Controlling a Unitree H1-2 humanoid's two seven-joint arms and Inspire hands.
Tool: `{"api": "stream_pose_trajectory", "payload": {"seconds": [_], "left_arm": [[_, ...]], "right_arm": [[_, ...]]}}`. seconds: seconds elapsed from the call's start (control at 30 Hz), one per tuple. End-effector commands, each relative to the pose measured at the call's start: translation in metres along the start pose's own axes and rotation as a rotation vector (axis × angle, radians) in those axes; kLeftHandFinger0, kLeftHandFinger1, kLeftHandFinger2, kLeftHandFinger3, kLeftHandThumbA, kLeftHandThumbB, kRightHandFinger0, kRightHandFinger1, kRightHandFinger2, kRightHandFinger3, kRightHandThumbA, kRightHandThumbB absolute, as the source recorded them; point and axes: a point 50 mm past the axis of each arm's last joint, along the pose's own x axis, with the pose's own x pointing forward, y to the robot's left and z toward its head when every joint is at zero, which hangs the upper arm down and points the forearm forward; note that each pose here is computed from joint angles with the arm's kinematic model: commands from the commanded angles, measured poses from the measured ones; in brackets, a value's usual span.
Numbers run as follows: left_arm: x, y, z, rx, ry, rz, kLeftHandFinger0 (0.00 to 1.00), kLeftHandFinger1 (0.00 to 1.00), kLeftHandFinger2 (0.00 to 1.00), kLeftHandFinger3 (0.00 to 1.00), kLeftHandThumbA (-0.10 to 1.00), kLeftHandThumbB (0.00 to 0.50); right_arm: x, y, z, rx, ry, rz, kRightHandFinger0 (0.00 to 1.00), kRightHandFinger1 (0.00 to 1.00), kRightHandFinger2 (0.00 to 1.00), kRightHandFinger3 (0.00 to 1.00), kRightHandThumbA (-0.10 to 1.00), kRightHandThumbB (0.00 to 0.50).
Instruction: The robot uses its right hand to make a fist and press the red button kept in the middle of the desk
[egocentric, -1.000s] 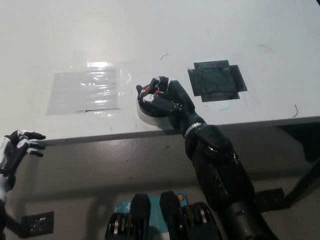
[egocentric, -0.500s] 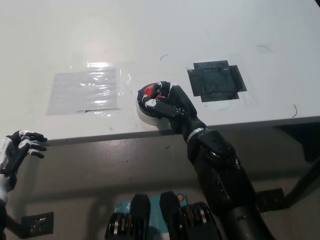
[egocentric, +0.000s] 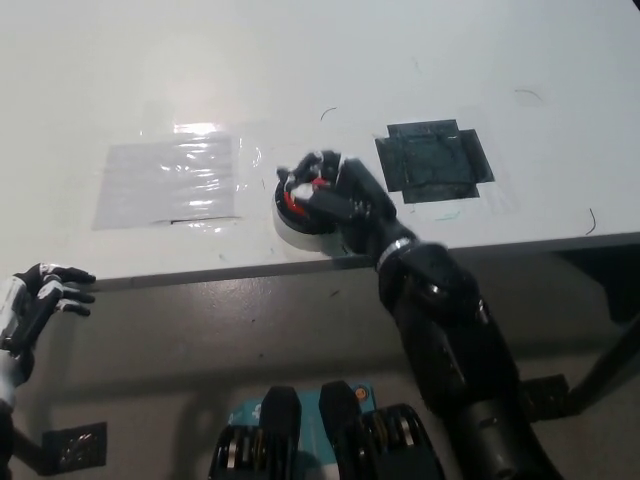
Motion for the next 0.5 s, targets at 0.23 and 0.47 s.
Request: {"api": "stream_pose_trajectory", "payload": {"seconds": [0.23,0.47], "left_arm": [[-0.006,0.013,0.007,0.036,-0.037,-0.002,0.39,0.39,0.44,0.43,0.58,0.01],[-0.008,0.015,0.006,0.026,-0.021,0.005,0.45,0.45,0.49,0.43,0.58,0.01]], "right_arm": [[-0.008,0.019,0.142,-0.05,-0.249,0.094,0.0,0.0,0.26,0.23,0.64,0.102],[-0.031,-0.008,0.165,-0.081,-0.325,0.055,0.0,0.02,0.28,0.27,0.64,0.166]]}}
